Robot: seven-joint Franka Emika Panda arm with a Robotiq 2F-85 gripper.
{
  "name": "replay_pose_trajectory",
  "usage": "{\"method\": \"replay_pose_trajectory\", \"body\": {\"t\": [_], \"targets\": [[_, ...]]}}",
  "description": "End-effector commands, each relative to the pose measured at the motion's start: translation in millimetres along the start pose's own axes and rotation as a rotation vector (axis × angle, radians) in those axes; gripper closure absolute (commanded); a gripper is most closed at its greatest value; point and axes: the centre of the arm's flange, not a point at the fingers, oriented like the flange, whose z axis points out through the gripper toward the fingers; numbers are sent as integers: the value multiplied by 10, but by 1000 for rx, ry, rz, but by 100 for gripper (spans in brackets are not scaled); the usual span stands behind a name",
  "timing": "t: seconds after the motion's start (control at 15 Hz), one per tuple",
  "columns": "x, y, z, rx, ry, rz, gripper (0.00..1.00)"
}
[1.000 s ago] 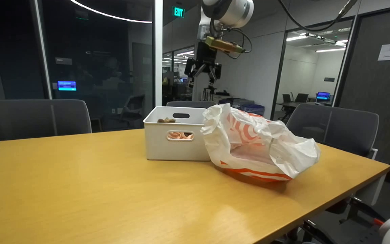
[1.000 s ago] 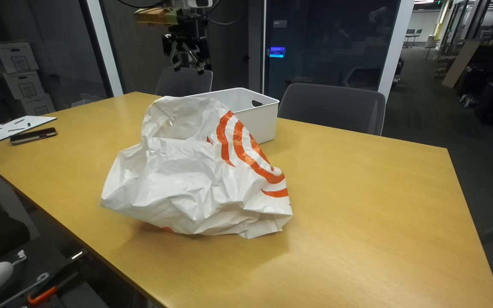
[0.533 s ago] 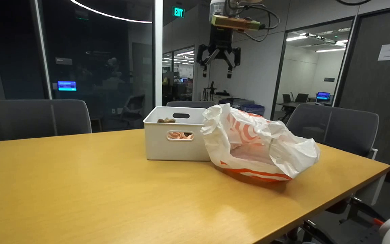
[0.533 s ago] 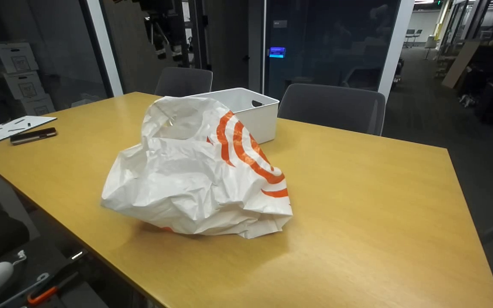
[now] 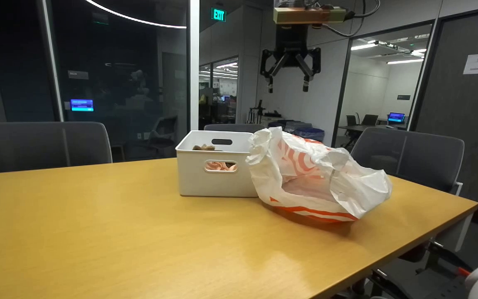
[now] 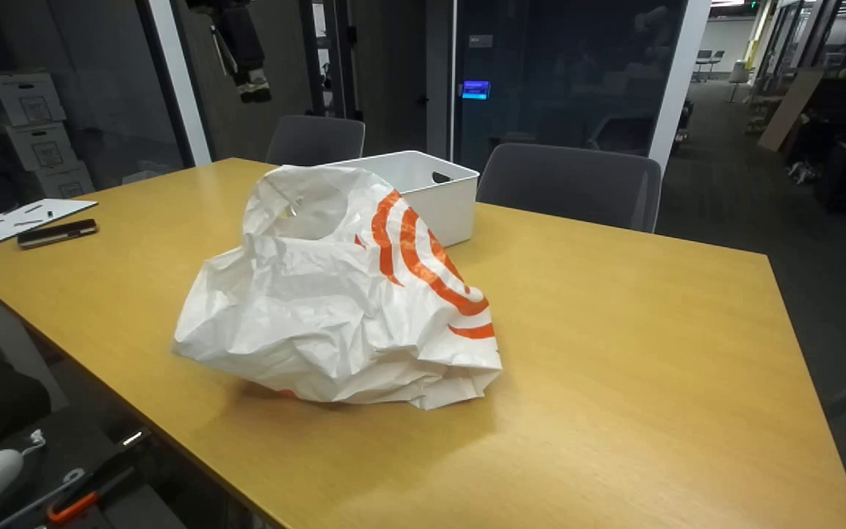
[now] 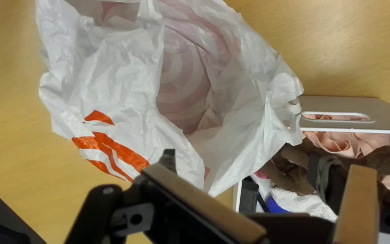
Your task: Remove the shirt, towel and moose from the plastic bag and put them in the white storage container.
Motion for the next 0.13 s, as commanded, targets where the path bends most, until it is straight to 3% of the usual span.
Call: {"method": "replay_pose_trajectory", "body": {"t": [0.0,0.07], "targets": [[0,7,6,-1,-1,2,0],[1,11,13,-2,-2,4,0]]}}
